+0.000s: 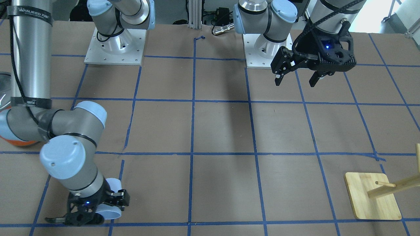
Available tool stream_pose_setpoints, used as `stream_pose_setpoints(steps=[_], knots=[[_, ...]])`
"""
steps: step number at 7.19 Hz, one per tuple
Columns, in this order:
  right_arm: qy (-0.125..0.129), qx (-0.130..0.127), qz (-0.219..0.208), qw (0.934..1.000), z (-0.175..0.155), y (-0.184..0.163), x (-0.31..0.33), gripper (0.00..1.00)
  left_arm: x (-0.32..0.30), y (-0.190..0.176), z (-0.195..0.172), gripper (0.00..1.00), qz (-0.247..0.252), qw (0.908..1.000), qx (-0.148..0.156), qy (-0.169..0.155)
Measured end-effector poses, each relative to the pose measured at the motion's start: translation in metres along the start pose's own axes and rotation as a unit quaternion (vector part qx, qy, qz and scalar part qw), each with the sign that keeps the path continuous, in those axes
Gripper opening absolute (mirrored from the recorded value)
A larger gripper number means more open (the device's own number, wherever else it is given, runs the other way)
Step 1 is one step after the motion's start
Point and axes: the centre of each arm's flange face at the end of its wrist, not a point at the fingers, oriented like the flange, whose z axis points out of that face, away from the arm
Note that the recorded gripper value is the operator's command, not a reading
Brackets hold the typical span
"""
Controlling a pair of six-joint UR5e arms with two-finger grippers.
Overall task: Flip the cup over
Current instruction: 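Grasp the white cup with the right gripper and lift it, then carry the cup toward the left gripper and rotate the right wrist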
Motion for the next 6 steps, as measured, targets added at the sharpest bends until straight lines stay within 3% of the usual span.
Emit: stream_pose_setpoints(steps=[2,3,4,5,6], knots=[[-0.015,0.021,-0.083,0.9962,-0.02,0.009,-0.105,0.0,0.0,0.0,0.0,1.0,0.0,1.0,0.001,0.0],[-0.019,0.031,-0.154,0.9874,-0.03,0.02,-0.157,0.0,0.0,0.0,-0.001,1.0,-0.001,1.0,0.0,0.0],[-0.011,0.04,-0.258,0.9653,-0.037,0.038,-0.211,0.0,0.0,0.0,-0.003,1.0,-0.001,1.0,-0.001,0.0],[0.001,0.046,-0.356,0.9334,-0.042,0.057,-0.253,0.0,0.0,0.0,-0.003,1.0,-0.001,1.0,-0.003,-0.001],[0.008,0.047,-0.44,0.8968,-0.045,0.075,-0.283,0.0,0.0,0.0,-0.004,1.0,-0.001,1.0,-0.003,-0.001]])
